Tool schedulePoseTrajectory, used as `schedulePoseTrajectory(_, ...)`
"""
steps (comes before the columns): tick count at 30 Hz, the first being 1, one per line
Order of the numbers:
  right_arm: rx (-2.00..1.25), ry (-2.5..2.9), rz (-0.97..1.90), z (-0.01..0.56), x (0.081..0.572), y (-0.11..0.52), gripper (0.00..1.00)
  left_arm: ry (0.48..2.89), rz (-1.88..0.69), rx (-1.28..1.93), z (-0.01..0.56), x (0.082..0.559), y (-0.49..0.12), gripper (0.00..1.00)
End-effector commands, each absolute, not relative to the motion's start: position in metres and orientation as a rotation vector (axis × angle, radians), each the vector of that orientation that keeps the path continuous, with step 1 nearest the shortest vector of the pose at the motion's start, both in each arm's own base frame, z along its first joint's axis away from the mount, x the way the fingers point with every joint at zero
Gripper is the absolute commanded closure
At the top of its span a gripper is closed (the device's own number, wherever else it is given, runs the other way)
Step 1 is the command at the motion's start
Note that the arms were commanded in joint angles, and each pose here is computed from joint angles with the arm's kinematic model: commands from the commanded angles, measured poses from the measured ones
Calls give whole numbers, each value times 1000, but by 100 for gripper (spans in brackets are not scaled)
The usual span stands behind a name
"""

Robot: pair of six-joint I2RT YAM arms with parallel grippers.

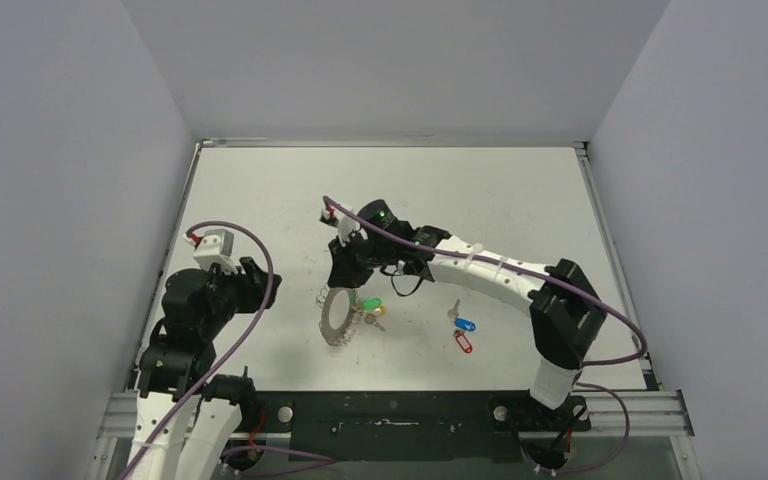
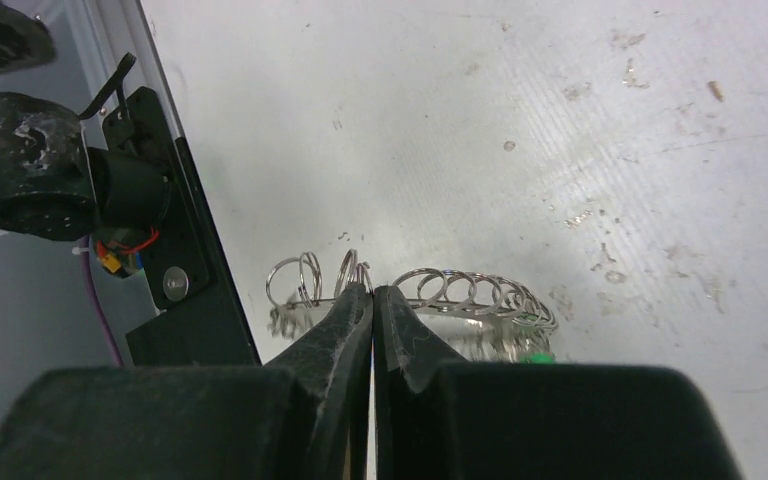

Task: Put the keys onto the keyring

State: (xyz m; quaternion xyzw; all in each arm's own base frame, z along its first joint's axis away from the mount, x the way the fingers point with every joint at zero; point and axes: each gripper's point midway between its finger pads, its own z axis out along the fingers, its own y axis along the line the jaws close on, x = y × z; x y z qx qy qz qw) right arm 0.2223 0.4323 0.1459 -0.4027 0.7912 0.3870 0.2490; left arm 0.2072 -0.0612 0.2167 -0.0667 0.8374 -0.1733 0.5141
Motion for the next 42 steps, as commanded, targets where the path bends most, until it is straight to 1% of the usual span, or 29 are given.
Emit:
schedulePoseTrajectory(1,-1163,1928,1103,199,226,417,100,1829,-631,112,252,216,-103,51)
schedulePoseTrajectory(3,-1212,1835,1094,217,221,406,100,1762,-731,230,258,212,-122,51)
schedulePoseTrajectory(7,-1290,1669,1048,242,213,387,100,1621,-826,392,273,210,-144,51)
schedulePoseTrajectory(13,-1392,1594,1054,247,197,370,100,1472,-900,615,287,205,-165,52)
schedulePoseTrajectory(19,-1470,1620,1068,224,186,363,100,1461,-940,743,277,204,-177,55)
schedulePoseTrajectory(26,-1485,1674,1078,190,175,352,100,1472,-1001,880,244,192,-208,58)
schedulePoseTrajectory(32,-1445,1642,1109,196,167,348,100,1474,-1003,1039,214,172,-239,58)
schedulePoseTrajectory(34,-1427,1639,1122,199,166,348,100,1468,-999,1063,211,169,-246,61)
schedulePoseTrajectory(37,-1410,1628,1137,203,166,350,100,1457,-998,1088,209,166,-253,70)
schedulePoseTrajectory(42,-1388,1585,1151,216,167,353,100,1475,-968,1102,201,165,-253,73)
